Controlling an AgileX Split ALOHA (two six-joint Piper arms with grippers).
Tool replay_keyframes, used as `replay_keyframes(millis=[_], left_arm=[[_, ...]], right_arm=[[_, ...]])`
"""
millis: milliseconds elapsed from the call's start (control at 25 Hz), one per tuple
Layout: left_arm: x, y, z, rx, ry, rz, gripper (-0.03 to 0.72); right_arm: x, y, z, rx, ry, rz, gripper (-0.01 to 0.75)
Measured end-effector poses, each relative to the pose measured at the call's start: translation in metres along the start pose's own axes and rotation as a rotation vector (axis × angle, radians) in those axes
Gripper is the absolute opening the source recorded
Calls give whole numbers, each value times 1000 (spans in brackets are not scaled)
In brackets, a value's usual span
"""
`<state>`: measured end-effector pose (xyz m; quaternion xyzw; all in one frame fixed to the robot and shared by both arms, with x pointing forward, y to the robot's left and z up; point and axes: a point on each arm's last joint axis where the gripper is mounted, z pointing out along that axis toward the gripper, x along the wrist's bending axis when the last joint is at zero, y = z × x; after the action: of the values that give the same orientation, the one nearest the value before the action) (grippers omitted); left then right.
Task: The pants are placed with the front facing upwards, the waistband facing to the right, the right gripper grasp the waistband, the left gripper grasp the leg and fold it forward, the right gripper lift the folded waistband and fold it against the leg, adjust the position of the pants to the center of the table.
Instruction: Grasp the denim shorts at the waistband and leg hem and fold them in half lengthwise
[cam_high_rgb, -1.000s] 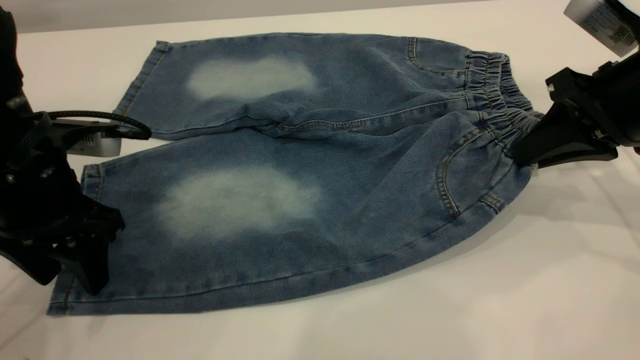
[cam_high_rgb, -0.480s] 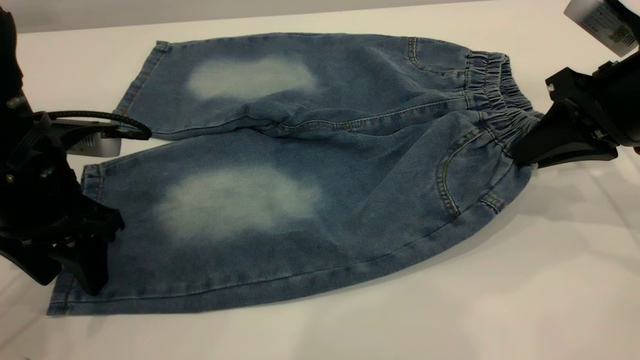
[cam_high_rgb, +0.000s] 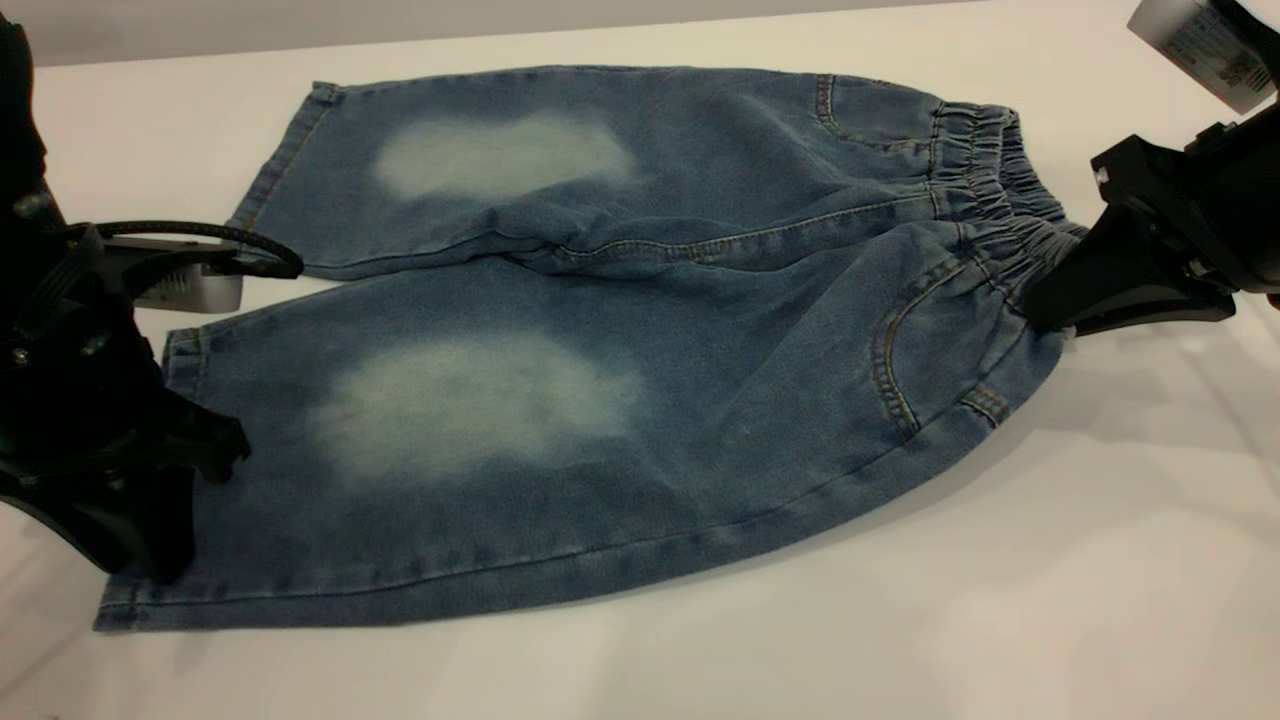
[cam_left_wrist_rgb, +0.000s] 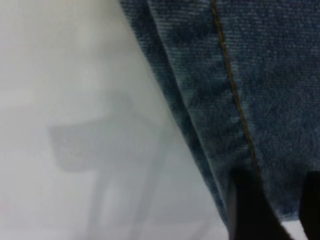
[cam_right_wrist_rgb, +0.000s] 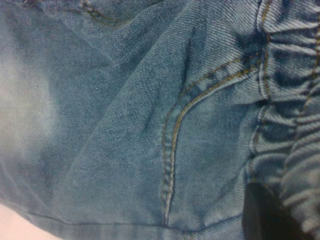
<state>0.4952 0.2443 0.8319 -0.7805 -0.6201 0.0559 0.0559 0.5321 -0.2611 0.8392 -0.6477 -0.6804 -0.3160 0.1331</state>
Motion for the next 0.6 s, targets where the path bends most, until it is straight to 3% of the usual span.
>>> replay_keyframes(millis=[240,400,600], left_arm=[[0,-3,0,37,-2,-1,208],[0,-8,0,85,-4,-1,284],[0,-4,0,42,-2,1,390]], right_arm=[[0,0,0,0,1,-1,38],[0,0,0,0,1,-1,38],[0,0,0,0,2,-1,39]])
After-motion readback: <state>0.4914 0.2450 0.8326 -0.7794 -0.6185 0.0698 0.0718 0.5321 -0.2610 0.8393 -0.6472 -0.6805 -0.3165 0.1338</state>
